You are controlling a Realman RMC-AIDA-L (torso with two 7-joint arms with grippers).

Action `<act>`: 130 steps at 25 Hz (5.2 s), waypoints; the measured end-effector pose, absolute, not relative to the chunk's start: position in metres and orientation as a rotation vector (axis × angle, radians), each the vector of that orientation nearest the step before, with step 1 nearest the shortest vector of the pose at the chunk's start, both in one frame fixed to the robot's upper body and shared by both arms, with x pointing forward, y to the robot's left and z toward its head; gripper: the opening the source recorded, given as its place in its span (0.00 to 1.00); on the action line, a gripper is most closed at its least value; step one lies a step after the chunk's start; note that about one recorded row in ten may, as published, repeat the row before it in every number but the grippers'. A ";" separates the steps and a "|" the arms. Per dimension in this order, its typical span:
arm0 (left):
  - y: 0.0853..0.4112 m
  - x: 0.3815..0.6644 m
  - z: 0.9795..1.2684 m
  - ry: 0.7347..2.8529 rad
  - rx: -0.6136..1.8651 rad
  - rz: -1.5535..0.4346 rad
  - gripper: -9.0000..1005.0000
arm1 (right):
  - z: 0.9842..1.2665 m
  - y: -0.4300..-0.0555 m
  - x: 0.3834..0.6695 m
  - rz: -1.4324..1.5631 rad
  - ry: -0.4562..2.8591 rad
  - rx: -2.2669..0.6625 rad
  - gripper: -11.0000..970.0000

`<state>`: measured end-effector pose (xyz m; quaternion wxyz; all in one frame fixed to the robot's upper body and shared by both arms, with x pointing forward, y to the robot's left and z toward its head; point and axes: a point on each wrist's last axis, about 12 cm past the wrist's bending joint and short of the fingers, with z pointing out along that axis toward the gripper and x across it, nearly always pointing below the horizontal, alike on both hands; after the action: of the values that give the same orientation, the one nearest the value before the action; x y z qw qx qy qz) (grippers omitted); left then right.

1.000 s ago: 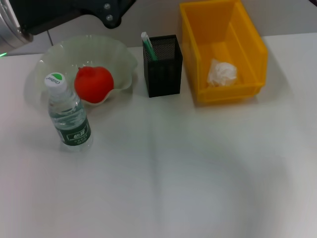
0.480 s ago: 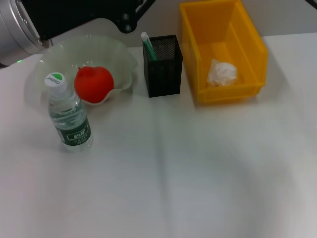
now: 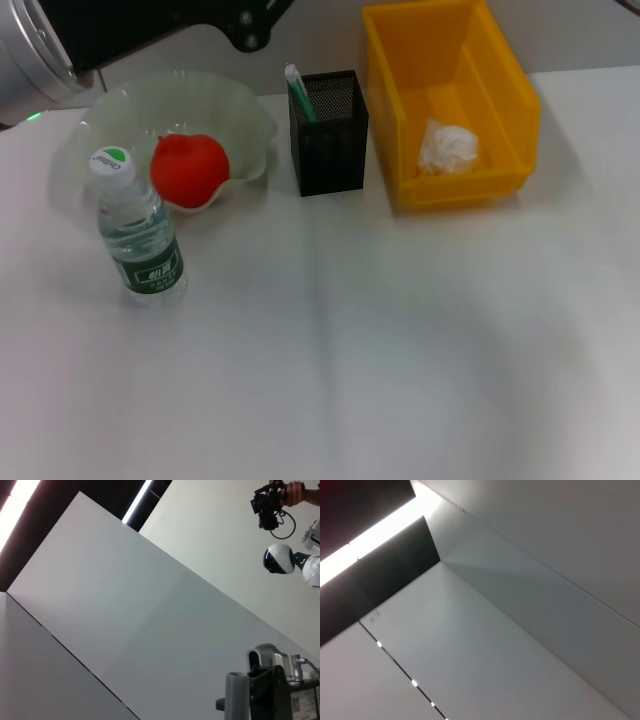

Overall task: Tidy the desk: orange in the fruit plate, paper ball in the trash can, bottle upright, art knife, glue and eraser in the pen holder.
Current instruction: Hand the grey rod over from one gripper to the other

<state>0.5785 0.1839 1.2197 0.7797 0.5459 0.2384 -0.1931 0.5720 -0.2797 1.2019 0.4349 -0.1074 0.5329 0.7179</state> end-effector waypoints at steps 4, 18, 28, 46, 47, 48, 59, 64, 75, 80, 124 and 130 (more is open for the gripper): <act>0.185 0.581 1.221 0.531 1.173 -0.420 0.15 | 1.204 -0.278 0.573 1.684 1.309 -0.360 0.43; 0.181 0.585 1.220 0.565 1.166 -0.415 0.15 | 1.201 -0.262 0.577 1.252 1.350 -0.688 0.43; 0.182 0.591 1.228 0.678 1.093 -0.549 0.15 | 1.202 -0.263 0.575 0.998 1.371 -0.846 0.43; 0.213 0.598 1.257 1.017 0.759 -1.060 0.15 | 1.193 -0.270 0.577 0.666 1.318 -1.085 0.43; 0.213 0.598 1.258 1.028 0.754 -1.076 0.15 | 1.193 -0.271 0.577 0.642 1.308 -1.093 0.43; 0.214 0.598 1.258 1.052 0.747 -1.105 0.15 | 1.191 -0.272 0.577 0.615 1.296 -1.104 0.43; 0.208 0.593 1.260 1.316 0.744 -1.299 0.15 | 1.183 -0.280 0.569 0.380 1.105 -1.194 0.43; 0.214 0.593 1.265 1.373 0.723 -1.358 0.15 | 1.181 -0.278 0.567 0.294 1.025 -1.266 0.43; 0.219 0.599 1.274 1.475 0.687 -1.429 0.15 | 1.171 -0.254 0.562 0.044 0.769 -1.467 0.43; 0.219 0.600 1.274 1.500 0.665 -1.448 0.15 | 1.180 -0.248 0.557 -0.015 0.627 -1.393 0.43; 0.212 0.595 1.265 1.576 0.656 -1.587 0.15 | 1.196 -0.205 0.541 -0.557 0.086 -1.406 0.43; 0.214 0.596 1.263 1.581 0.635 -1.592 0.15 | 1.199 -0.206 0.535 -0.564 0.069 -1.379 0.43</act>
<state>0.5962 0.2145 1.2629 0.3939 0.2502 0.6233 -0.6275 0.5355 -0.2062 1.1994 0.7347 -0.6272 0.0315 -0.2568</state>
